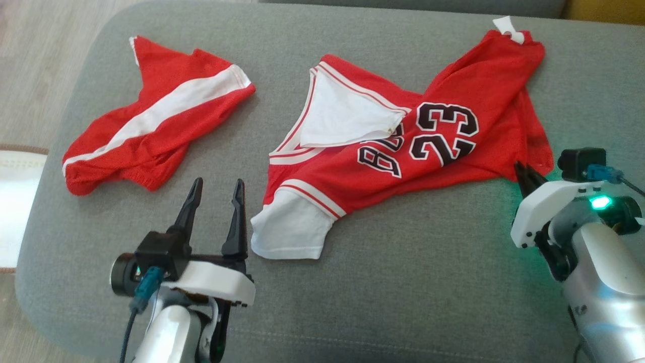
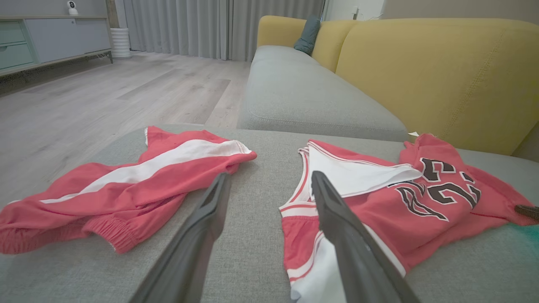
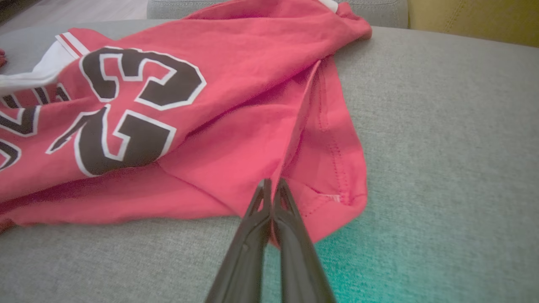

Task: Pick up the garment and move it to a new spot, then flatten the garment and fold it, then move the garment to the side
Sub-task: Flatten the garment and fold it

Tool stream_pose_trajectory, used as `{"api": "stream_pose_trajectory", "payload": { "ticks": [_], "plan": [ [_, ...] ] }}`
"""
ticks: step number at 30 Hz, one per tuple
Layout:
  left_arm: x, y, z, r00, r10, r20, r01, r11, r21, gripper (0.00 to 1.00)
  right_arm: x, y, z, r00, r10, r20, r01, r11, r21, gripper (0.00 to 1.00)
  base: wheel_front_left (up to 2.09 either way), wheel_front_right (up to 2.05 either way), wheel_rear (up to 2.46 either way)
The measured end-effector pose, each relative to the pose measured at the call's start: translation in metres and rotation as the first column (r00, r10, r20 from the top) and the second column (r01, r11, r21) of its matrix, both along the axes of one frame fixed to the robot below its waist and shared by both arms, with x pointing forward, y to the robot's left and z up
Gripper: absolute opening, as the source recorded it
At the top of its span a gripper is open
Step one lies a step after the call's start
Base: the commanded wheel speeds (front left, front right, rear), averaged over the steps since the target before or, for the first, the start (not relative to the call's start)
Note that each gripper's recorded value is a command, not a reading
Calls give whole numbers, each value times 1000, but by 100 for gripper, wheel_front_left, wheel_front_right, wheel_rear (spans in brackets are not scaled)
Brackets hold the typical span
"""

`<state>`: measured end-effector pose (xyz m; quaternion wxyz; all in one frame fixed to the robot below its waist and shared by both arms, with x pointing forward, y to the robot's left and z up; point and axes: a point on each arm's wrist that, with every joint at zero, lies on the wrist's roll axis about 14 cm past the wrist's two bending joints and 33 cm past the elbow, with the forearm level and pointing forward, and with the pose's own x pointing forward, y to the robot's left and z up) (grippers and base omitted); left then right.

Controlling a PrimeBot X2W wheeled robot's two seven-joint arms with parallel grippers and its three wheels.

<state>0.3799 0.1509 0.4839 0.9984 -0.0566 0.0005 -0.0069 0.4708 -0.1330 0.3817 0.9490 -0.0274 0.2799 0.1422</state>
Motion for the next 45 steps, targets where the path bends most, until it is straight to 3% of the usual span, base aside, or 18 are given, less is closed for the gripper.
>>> {"api": "stream_pose_trajectory", "payload": {
  "ticks": [14, 26, 33, 38, 45],
  "plan": [
    [-11, -18, 12, 998, -46, 34, 47, 999, -25, 100, -12, -15, 56, 994, 24, 102, -27, 999, 24, 0, 0, 0, 0],
    [-15, -19, 19, 998, -41, 55, 43, 999, -27, 100, -41, -44, 83, 998, -3, 60, 0, 999, 45, 0, 0, 0, 0],
    [-10, -15, 3, 1000, -31, 8, 31, 999, -27, 100, -16, -41, 89, 998, 7, 62, -8, 1000, 1, 0, 0, 0, 0],
    [4, -11, 2, 1000, -28, 7, 29, 999, -28, 100, 26, -27, 94, 997, 25, 70, -26, 1000, 1, 0, 0, 0, 0],
    [9, 3, -7, 1000, 10, -22, -10, 1000, -26, 100, 69, -23, 64, 998, 58, 9, -57, 991, -122, 0, 0, 0, 0]
  ]
}}
